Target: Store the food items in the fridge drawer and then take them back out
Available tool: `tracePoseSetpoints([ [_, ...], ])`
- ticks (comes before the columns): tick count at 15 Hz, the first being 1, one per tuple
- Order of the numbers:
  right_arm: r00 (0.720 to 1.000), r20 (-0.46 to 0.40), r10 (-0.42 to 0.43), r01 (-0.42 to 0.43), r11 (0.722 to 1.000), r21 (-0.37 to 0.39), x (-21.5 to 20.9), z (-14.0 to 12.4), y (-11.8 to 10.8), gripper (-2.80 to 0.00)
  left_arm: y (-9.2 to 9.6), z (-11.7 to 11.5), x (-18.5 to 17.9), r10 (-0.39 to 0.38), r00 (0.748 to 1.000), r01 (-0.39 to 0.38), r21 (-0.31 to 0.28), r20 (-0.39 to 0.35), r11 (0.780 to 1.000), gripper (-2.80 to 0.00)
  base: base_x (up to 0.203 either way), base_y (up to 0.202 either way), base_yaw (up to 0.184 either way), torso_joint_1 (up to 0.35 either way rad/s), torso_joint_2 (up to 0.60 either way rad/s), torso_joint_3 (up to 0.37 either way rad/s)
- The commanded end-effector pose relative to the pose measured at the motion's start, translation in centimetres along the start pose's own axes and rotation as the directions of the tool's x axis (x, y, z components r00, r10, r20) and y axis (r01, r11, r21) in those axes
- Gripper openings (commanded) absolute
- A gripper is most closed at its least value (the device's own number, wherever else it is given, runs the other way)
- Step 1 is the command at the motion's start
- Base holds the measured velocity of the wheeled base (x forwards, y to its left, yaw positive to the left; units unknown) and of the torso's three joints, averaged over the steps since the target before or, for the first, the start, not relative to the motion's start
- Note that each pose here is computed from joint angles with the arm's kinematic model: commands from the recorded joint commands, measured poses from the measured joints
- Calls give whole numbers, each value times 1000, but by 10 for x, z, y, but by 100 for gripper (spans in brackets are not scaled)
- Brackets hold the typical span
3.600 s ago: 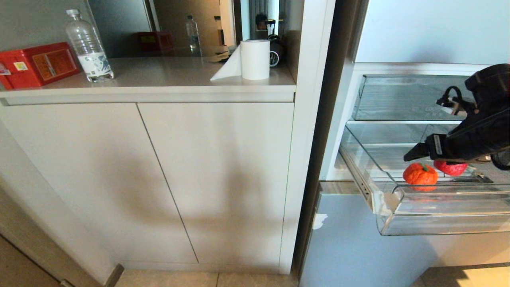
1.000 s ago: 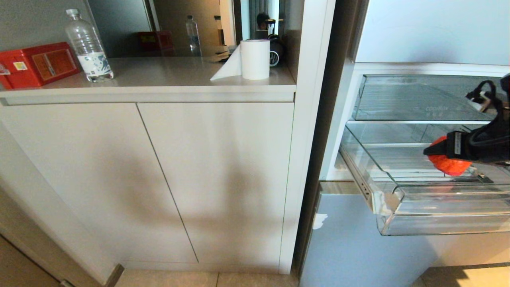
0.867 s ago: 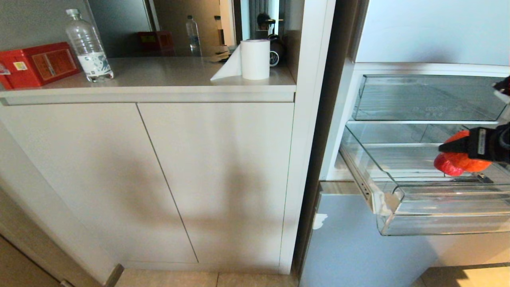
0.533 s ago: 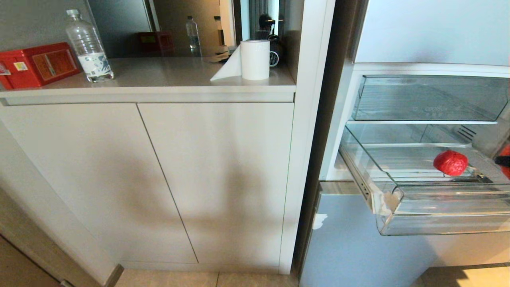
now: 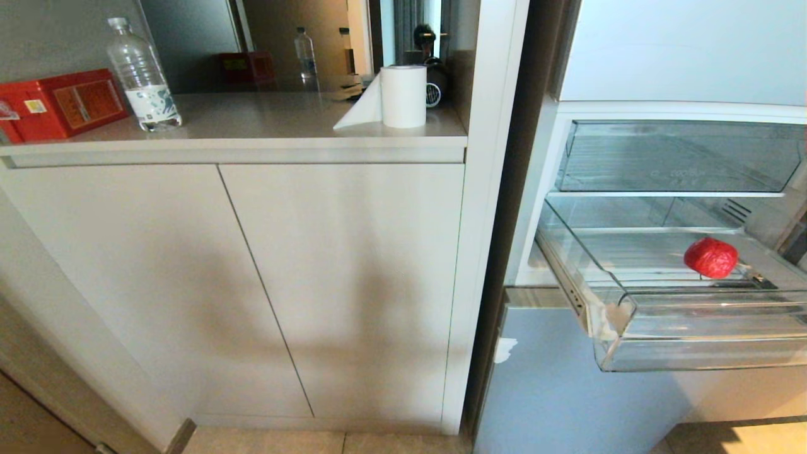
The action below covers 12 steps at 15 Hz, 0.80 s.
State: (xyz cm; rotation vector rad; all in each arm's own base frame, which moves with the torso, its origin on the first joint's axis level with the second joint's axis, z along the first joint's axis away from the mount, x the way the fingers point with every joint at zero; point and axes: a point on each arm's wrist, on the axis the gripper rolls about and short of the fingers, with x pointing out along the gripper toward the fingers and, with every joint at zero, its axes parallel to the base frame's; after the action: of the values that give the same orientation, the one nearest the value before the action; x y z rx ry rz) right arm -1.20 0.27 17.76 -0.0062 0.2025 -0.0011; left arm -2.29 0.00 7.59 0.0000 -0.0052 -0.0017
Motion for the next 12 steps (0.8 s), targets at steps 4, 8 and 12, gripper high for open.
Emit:
tracePoseSetpoints([
  [4, 1000, -10, 25, -26, 998, -63, 20, -79, -1, -280, 0, 0, 0, 0, 1000, 0, 0, -2, 1000, -280, 0, 0, 0, 0, 0, 0],
  [8, 983, 181, 12, 1, 998, -70, 8, -101, -2, -280, 0, 0, 0, 0, 1000, 0, 0, -2, 1000, -280, 0, 0, 0, 0, 0, 0],
  [12, 981, 192, -6, 20, 997, -73, 10, -103, -2, -280, 0, 0, 0, 0, 1000, 0, 0, -2, 1000, -280, 0, 0, 0, 0, 0, 0],
])
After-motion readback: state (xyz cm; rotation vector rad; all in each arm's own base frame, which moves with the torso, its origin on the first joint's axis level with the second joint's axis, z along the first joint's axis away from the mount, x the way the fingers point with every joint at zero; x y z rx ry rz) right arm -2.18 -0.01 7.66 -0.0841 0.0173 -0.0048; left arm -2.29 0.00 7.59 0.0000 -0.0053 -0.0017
